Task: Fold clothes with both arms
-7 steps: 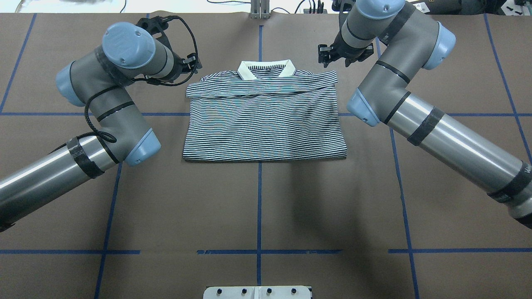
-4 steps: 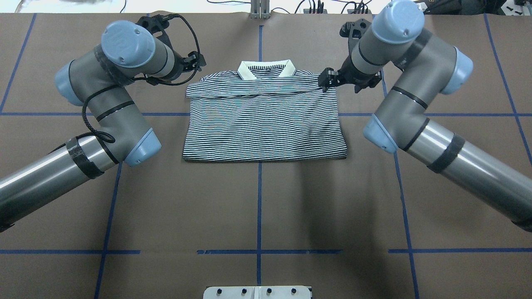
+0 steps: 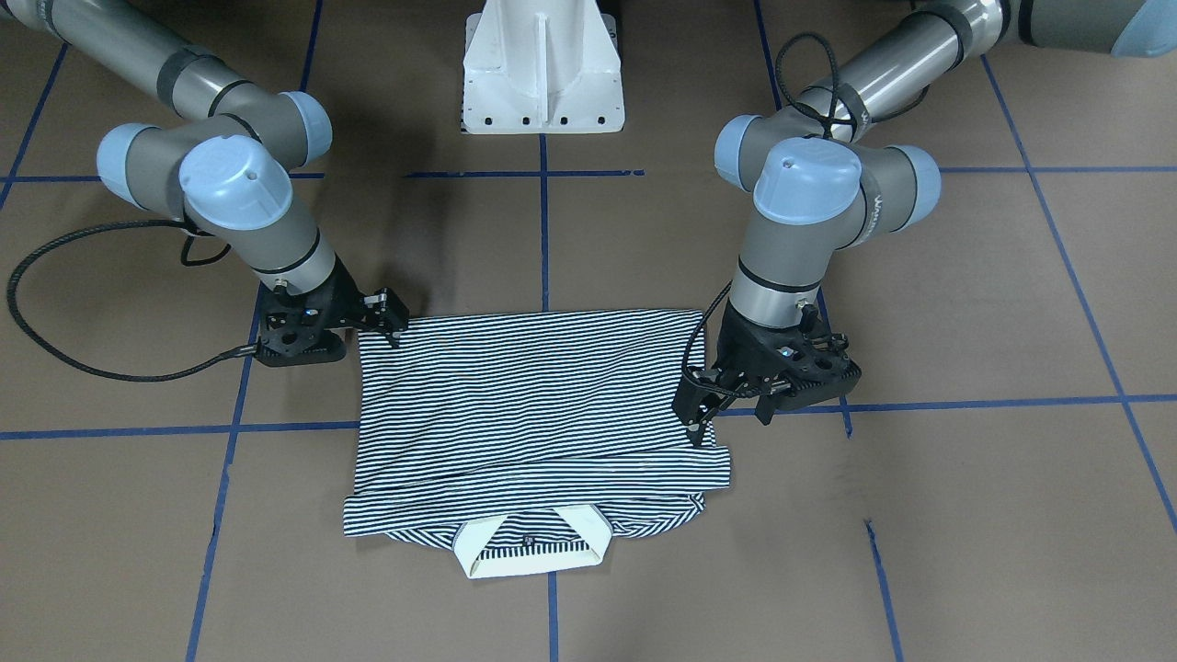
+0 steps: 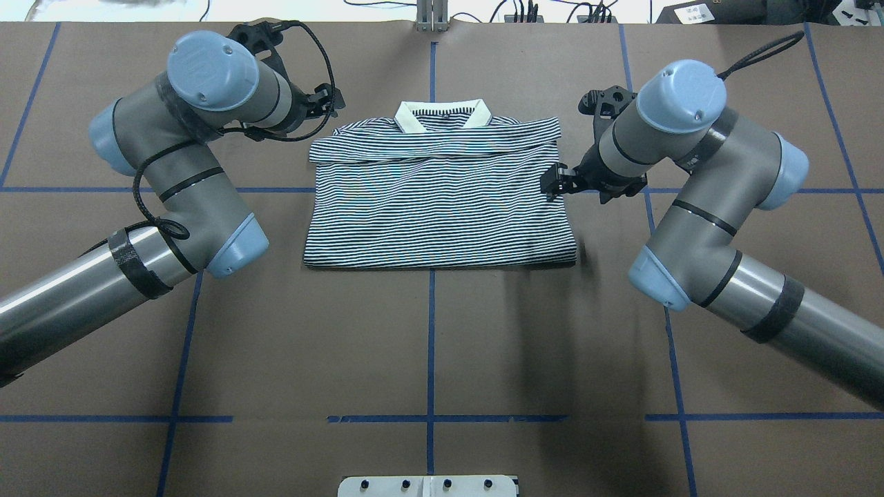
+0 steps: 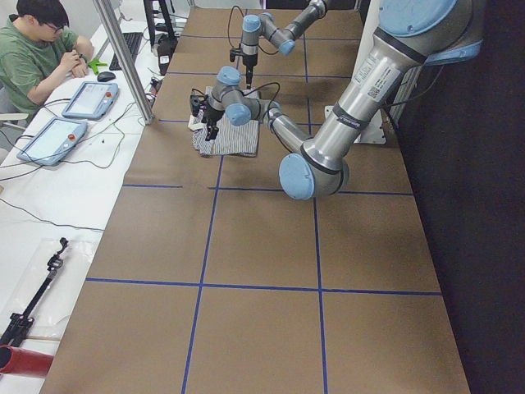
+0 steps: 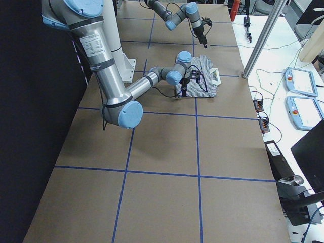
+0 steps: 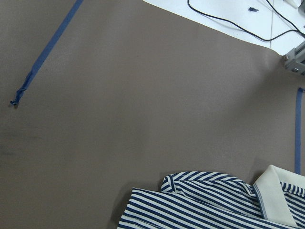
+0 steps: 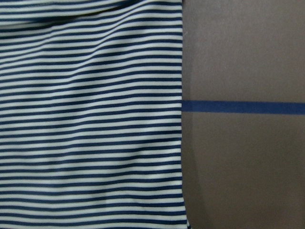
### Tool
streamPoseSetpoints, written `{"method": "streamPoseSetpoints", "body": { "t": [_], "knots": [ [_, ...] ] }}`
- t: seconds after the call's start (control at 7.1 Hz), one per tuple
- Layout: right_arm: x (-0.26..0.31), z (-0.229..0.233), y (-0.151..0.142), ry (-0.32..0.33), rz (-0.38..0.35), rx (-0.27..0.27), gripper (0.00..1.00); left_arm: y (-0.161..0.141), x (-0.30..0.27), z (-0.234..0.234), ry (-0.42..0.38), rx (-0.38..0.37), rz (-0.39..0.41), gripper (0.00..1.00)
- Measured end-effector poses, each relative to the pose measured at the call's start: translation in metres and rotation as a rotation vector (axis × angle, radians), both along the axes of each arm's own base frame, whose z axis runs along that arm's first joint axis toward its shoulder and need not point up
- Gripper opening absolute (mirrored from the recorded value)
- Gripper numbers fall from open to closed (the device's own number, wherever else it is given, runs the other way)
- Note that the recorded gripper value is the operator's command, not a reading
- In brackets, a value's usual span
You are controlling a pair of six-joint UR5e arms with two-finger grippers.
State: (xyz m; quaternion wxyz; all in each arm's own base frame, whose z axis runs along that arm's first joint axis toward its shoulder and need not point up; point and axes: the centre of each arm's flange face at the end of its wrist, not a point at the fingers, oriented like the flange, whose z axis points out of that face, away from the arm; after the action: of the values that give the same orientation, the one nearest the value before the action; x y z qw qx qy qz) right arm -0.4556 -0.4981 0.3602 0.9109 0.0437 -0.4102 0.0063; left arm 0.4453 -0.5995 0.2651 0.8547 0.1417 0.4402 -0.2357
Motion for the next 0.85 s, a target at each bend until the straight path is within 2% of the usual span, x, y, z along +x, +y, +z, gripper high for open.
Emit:
{"method": "streamPoseSetpoints", "body": {
  "t": [0.14, 0.56, 0.7, 0.85],
  "knots": [
    [-0.0058, 0.0036, 0.0033, 0.007, -0.007, -0.003, 0.85, 0.0003, 0.0001, -0.0002, 0.001, 0.000, 0.001, 1.00],
    [-0.0119, 0.0105, 0.0066, 0.016, -0.020, -0.011, 0.35, 0.0004, 0.0001, -0.0004, 0.001, 0.000, 0.001, 1.00],
    [-0.0129, 0.0115, 0.0072, 0.018, -0.024, -0.010, 0.11, 0.0005, 0.0001, 0.0000, 0.001, 0.000, 0.001, 1.00],
    [-0.0138, 0.0127, 0.0075, 0.019, -0.029, -0.008, 0.00, 0.0004, 0.0000, 0.0003, 0.001, 0.001, 0.001, 1.00]
  ]
}}
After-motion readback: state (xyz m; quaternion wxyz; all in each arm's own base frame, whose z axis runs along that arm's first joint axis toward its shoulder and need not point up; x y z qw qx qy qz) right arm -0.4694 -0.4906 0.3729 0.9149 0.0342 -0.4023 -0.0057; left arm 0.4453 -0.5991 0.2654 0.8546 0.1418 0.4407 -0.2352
